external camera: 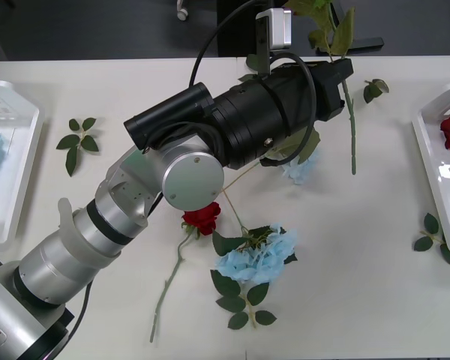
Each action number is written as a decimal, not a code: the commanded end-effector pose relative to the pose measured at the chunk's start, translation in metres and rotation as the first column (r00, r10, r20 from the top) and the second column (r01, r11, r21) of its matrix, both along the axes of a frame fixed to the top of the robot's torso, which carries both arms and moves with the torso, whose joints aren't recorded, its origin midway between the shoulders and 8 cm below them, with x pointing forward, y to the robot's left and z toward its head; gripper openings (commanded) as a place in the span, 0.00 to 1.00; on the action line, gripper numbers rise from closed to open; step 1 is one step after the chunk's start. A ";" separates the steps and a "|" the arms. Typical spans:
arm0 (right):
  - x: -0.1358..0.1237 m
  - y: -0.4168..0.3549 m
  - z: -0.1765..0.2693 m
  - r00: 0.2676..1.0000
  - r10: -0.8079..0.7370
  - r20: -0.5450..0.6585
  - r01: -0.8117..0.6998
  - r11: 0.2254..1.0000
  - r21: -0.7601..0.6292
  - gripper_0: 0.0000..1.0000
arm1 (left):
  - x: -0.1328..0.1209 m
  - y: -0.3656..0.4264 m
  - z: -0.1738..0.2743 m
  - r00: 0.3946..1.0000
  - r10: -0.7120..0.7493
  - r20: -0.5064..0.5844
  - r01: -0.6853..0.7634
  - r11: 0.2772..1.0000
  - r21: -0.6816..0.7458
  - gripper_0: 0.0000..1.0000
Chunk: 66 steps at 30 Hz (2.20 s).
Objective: Place the red flowers into the right box and the blue flowers into the left box. If a person shows an open palm, hand one flower to the person first, then continue sorting.
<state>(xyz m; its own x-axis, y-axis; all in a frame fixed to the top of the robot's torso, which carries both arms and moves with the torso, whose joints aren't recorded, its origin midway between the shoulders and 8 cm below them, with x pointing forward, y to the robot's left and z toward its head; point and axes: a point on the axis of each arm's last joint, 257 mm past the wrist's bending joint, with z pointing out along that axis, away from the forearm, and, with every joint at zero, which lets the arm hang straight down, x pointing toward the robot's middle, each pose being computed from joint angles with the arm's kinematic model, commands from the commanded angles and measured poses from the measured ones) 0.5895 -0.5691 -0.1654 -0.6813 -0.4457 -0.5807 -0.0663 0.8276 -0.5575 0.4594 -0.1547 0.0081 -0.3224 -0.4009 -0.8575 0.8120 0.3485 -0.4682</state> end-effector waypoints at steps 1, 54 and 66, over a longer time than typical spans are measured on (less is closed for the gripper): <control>-0.002 -0.014 0.061 0.998 0.052 0.035 -0.052 0.999 -0.010 0.96 | -0.007 -0.006 0.019 0.999 -0.033 0.007 0.033 0.999 -0.022 0.00; -0.166 0.439 0.067 0.306 0.896 0.320 -0.700 -0.016 0.714 0.95 | -0.007 -0.006 0.019 0.999 -0.033 0.007 0.033 0.999 -0.022 0.00; -0.162 0.427 0.054 0.344 0.906 0.248 -0.684 0.061 0.727 0.00 | -0.007 -0.006 0.019 0.999 -0.033 0.007 0.033 0.999 -0.022 0.00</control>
